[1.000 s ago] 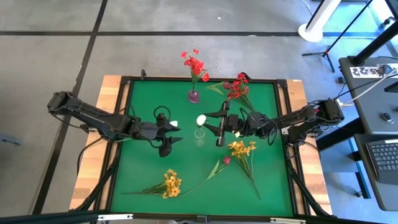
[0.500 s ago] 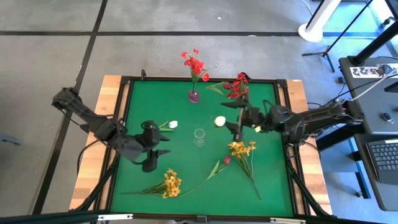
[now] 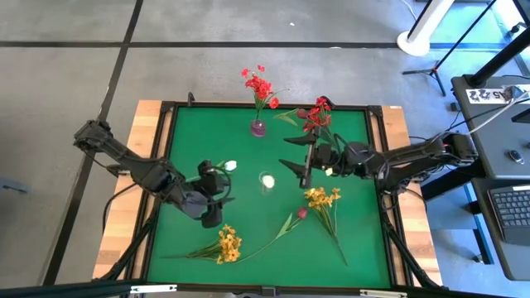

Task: Sort flowers into vase by color
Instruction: Put the left yellow flowers into the transparent vase

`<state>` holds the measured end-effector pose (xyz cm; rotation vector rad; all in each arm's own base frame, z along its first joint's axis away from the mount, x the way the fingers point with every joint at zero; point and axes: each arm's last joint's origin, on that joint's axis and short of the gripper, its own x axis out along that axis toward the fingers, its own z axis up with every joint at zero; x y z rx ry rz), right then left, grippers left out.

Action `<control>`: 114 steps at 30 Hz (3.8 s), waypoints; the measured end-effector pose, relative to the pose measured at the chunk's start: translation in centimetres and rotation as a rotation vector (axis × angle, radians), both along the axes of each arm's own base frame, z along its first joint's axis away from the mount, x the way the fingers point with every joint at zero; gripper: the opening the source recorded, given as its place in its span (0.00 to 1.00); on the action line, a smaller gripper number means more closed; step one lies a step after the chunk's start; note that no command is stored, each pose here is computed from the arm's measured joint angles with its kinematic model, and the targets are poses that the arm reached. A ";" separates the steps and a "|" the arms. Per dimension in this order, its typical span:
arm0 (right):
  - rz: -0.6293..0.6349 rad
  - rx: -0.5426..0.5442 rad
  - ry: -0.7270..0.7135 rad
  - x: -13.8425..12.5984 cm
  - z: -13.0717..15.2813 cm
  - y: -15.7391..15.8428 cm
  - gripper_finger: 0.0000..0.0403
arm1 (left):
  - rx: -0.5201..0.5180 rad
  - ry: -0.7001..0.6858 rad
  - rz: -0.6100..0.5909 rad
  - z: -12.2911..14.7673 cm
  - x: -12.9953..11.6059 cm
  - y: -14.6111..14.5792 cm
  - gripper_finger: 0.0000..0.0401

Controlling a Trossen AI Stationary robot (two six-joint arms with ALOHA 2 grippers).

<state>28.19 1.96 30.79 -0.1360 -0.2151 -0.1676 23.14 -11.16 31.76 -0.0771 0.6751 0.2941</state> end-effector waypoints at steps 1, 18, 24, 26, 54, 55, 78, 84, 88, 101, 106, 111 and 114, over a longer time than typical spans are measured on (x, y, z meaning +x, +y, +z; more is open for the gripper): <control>-0.009 -0.002 0.015 0.1 0.0 -0.2 0.75 | 0.000 0.003 0.002 0.0 0.0 0.1 0.52; 0.041 0.023 0.099 -3.6 5.5 -0.7 0.75 | -0.298 0.436 -0.079 -5.2 -2.6 -4.2 0.52; 0.087 0.044 0.083 -3.9 5.8 -0.6 0.75 | -0.224 0.565 -0.079 -9.6 -2.1 -6.9 0.52; 0.086 0.043 0.085 -4.0 5.8 -0.6 0.75 | -0.274 0.608 -0.081 -10.8 -1.6 -7.7 0.52; 0.059 0.020 0.087 -4.0 5.8 -0.7 0.75 | -0.617 0.563 0.034 -18.0 -3.5 -9.7 0.51; 0.040 0.023 0.087 -4.0 5.8 -0.8 0.75 | -0.609 0.565 0.022 -18.1 -3.5 -9.6 0.51; -0.010 0.023 0.041 -6.6 7.4 -1.1 0.75 | -0.175 0.109 0.211 -3.3 -4.9 -2.0 0.02; -0.009 0.028 0.063 -7.0 7.3 -1.1 0.75 | -0.014 -0.409 0.133 3.5 -7.1 0.7 0.02; -0.010 0.026 0.098 -6.8 6.9 -1.1 0.75 | 0.094 -0.599 -0.054 6.2 -7.1 1.2 0.02; -0.008 0.035 0.139 -6.7 6.5 -1.1 0.75 | 0.178 -0.853 -0.293 -0.6 -2.2 8.8 0.02; -0.007 0.040 0.144 -6.7 6.4 -1.1 0.75 | 0.048 -1.020 -0.347 -3.0 -1.5 12.1 0.02; -0.022 0.057 0.141 -6.7 6.4 -1.2 0.75 | 0.001 -1.035 -0.374 -4.3 0.0 13.1 0.02; -0.039 0.060 0.141 -6.7 6.4 -1.2 0.75 | -0.005 -1.023 -0.376 -5.4 1.4 13.2 0.02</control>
